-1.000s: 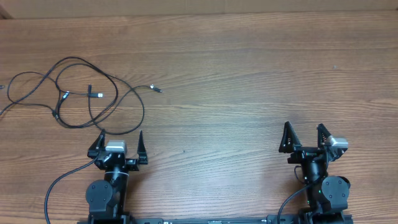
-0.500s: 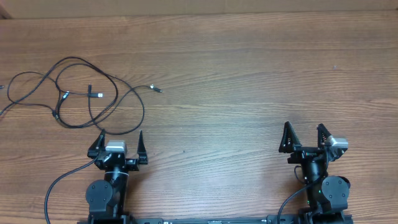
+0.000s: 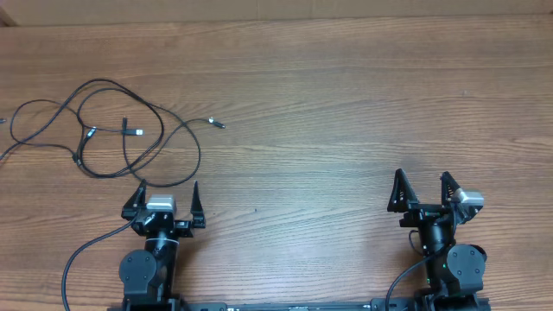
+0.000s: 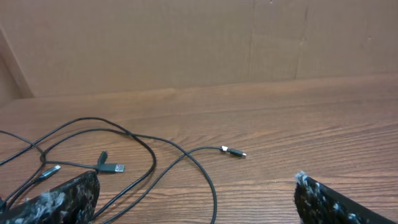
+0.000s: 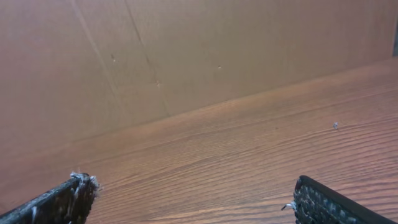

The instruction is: Untangle cables

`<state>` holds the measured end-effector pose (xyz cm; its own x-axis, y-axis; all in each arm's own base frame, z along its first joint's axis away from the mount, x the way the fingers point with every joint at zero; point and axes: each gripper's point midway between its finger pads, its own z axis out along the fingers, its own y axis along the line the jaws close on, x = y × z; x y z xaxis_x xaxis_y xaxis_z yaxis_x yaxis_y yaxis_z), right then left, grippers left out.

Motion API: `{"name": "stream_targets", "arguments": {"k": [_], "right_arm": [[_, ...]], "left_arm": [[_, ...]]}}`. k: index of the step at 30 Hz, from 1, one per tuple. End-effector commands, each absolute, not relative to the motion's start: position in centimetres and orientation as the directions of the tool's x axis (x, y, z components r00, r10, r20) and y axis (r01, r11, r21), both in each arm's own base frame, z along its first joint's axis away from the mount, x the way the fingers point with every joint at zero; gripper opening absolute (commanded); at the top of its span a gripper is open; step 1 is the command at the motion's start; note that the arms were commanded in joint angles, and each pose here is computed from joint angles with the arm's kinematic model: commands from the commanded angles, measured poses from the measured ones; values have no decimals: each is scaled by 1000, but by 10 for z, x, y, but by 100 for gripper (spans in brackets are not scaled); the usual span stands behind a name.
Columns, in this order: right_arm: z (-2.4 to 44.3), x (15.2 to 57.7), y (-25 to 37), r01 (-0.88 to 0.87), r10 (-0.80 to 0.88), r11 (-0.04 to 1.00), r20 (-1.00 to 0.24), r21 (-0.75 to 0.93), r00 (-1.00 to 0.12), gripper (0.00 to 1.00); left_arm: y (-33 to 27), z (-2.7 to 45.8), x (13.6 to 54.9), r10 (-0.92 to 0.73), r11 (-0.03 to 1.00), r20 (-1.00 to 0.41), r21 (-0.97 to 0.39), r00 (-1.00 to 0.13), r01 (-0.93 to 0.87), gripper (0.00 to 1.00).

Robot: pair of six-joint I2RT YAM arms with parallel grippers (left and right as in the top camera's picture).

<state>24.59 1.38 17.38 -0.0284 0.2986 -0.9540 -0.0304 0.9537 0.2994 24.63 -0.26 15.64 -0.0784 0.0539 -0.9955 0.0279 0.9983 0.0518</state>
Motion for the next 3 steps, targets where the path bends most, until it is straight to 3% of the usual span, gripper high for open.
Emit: {"name": "stream_targets", "arguments": {"k": [1, 3], "right_arm": [[171, 246, 14, -31, 302, 953, -953, 302, -28, 100], [171, 246, 14, -31, 302, 953, -953, 302, -28, 100]], "left_arm": [[-3, 156, 246, 64, 998, -995, 62, -75, 26, 100], [-3, 156, 246, 64, 998, -995, 62, -75, 26, 99]]}}
